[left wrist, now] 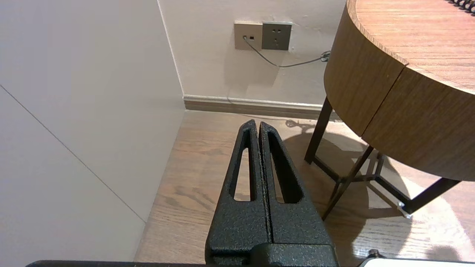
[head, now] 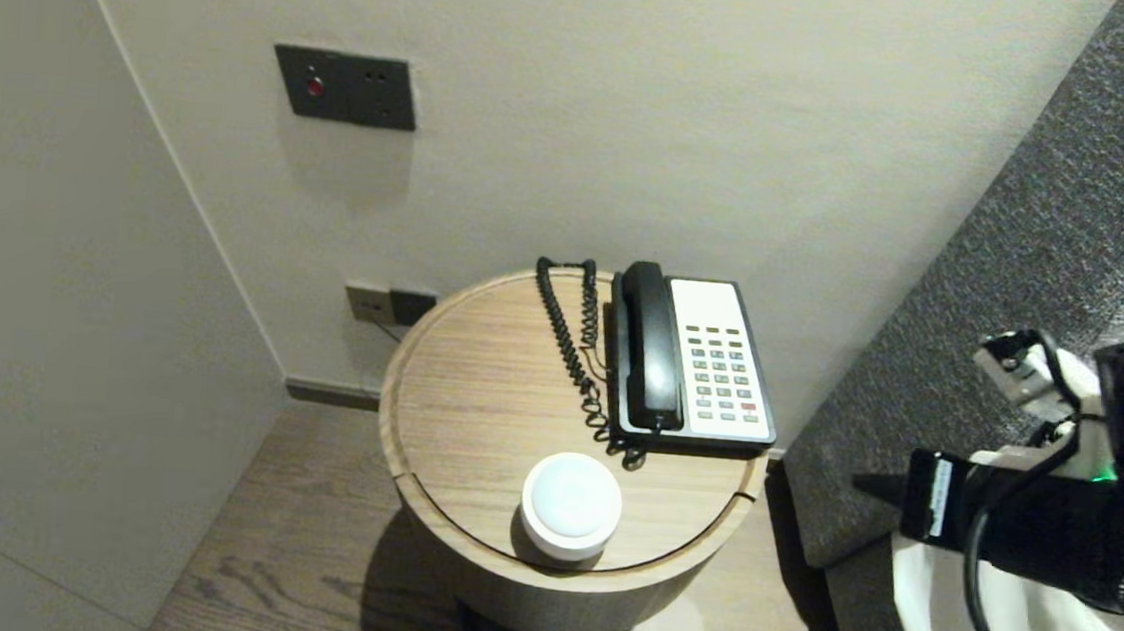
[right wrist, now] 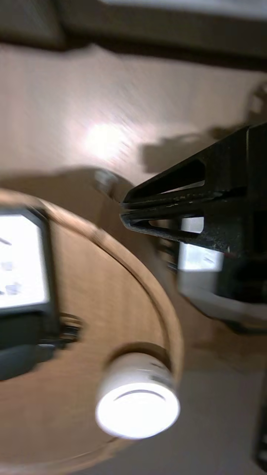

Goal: Open the nightstand drawer

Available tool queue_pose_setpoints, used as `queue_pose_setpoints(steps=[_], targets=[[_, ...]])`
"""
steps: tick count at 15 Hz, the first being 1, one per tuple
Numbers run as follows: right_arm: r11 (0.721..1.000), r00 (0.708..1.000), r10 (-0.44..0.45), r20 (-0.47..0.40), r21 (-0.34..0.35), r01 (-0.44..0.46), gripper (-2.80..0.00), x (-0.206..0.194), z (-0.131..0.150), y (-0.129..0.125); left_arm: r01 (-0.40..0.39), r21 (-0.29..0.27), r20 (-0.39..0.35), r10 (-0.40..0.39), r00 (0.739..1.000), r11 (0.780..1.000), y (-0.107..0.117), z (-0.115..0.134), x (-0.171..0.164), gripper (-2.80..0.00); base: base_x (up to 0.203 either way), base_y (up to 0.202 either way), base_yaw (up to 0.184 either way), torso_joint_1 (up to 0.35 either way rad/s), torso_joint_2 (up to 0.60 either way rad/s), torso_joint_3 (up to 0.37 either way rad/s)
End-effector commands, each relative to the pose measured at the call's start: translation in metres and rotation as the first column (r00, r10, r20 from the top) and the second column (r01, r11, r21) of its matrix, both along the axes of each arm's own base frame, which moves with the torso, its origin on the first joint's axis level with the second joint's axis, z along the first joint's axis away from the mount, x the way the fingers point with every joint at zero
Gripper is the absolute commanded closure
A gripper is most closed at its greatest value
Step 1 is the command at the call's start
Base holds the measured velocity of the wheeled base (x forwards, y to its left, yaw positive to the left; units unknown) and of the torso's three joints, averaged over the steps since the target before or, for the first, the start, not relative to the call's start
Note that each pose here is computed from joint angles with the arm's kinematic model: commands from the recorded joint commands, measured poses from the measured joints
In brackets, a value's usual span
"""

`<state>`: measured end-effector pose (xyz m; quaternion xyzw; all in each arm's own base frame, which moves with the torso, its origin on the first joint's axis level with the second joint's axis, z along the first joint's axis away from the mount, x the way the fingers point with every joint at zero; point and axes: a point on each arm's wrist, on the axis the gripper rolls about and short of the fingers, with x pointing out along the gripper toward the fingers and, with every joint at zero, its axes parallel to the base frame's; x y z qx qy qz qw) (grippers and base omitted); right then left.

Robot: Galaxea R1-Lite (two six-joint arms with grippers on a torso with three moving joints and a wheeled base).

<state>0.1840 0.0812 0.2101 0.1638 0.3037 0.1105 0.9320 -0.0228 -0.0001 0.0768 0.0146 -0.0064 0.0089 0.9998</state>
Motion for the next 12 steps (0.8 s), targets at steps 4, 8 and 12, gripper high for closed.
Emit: queue_pose_setpoints(steps=[4, 8, 12], targets=[[0.996, 0.984, 0.077, -0.162, -0.027, -0.083, 0.0, 0.017, -0.036, 0.035, -0.001, 0.0, 0.003, 0.001, 1.0, 1.0, 0.0, 0.0, 0.0, 0.0, 0.0, 0.0, 0.0, 0.0, 0.0, 0.0], [0.996, 0.985, 0.081, -0.154, -0.023, -0.085, 0.0, 0.029, -0.043, 0.042, -0.001, 0.0, 0.002, 0.001, 1.0, 1.0, 0.0, 0.0, 0.0, 0.0, 0.0, 0.0, 0.0, 0.0, 0.0, 0.0], [0.994, 0.987, 0.111, -0.118, -0.007, -0.113, 0.0, 0.033, -0.043, 0.053, -0.001, 0.0, 0.002, 0.001, 1.0, 1.0, 0.0, 0.0, 0.0, 0.0, 0.0, 0.0, 0.0, 0.0, 0.0, 0.0]])
